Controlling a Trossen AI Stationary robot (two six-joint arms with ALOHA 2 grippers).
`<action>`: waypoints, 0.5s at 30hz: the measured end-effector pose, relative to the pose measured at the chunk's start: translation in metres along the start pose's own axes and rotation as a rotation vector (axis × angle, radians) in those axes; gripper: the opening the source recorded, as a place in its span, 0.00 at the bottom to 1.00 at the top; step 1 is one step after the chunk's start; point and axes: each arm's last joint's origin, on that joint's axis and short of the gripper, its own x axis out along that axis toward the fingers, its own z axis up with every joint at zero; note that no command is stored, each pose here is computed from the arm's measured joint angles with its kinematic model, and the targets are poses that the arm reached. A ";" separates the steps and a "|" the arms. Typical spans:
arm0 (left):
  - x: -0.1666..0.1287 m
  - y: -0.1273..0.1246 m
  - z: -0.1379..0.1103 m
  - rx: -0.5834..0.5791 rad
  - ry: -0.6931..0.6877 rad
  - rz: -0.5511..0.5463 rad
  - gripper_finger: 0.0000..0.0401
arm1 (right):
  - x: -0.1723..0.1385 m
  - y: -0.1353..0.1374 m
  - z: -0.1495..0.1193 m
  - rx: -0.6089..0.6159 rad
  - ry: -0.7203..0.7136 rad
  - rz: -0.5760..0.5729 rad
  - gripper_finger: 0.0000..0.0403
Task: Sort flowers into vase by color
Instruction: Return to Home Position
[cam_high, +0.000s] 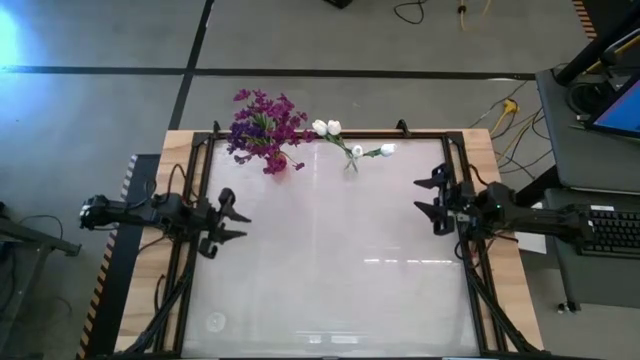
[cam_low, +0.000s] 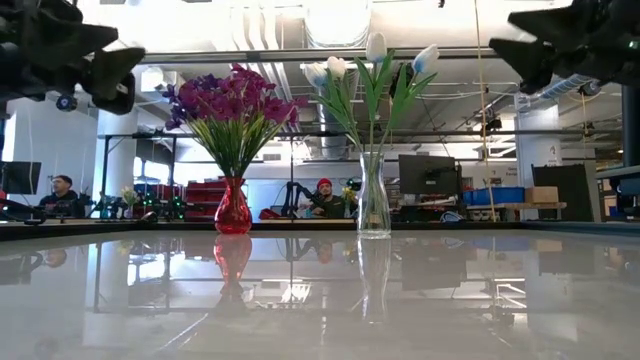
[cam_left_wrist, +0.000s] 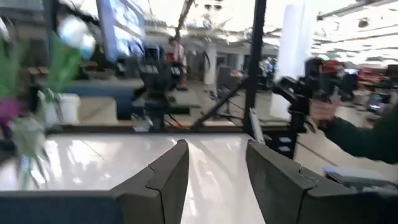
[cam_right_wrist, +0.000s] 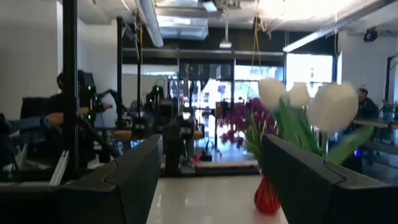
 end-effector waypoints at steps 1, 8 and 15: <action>0.000 0.000 0.001 0.016 -0.014 0.009 0.37 | 0.000 0.000 -0.003 0.001 0.012 0.000 0.66; 0.000 0.004 0.000 0.049 -0.002 0.141 0.37 | -0.001 0.001 -0.007 -0.002 0.018 0.027 0.66; -0.001 0.010 -0.007 0.006 0.052 0.322 0.37 | 0.000 0.001 -0.012 -0.045 0.065 0.027 0.66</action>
